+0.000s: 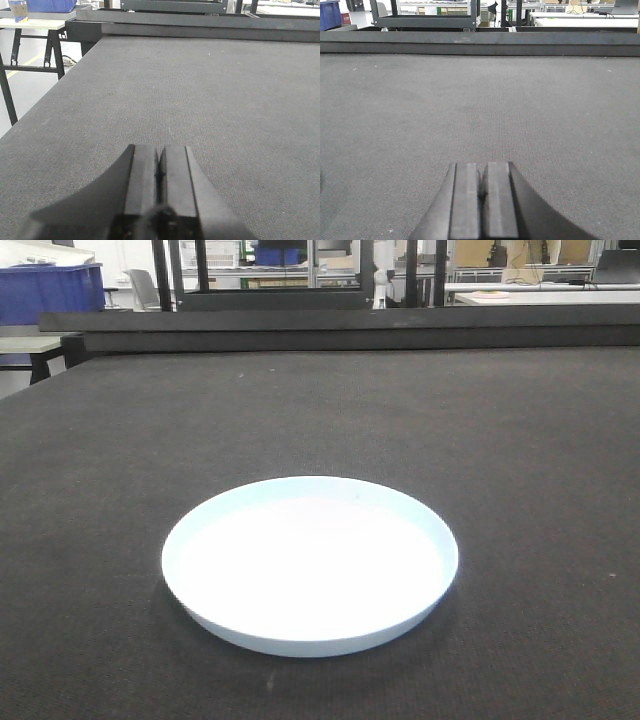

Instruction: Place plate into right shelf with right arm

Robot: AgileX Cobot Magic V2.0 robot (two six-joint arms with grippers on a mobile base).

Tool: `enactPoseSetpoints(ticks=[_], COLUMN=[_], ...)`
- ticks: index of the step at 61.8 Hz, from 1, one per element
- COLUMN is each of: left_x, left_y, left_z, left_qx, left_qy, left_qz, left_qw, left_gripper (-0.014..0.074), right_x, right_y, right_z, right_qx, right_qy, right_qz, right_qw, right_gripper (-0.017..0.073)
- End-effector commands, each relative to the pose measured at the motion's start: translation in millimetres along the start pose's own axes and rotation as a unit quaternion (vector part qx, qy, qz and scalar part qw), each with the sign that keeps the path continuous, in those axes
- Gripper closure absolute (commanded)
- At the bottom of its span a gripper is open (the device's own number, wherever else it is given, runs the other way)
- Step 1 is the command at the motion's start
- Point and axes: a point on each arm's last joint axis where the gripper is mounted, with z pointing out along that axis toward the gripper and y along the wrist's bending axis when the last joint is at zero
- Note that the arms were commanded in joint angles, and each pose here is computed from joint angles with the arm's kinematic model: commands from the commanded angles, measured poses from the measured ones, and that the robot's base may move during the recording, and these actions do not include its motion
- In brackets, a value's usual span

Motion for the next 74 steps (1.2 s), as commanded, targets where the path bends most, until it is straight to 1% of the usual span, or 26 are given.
enactPoseSetpoints(ticks=[1, 74], left_x=[-5.5, -5.5], left_y=[0.0, 0.0], left_z=[-0.4, -0.4], left_qx=[0.001, 0.001], left_qy=[-0.042, -0.042], left_qz=[-0.004, -0.004], left_qw=[0.999, 0.999], left_gripper=[0.0640, 0.0640], right_x=[-11.8, -11.8], right_y=[0.3, 0.3], right_z=[-1.8, -1.8], right_qx=[0.000, 0.000], right_qy=[-0.054, -0.054], right_qz=[-0.007, -0.007], right_qw=[0.999, 0.999], right_gripper=[0.0503, 0.0503])
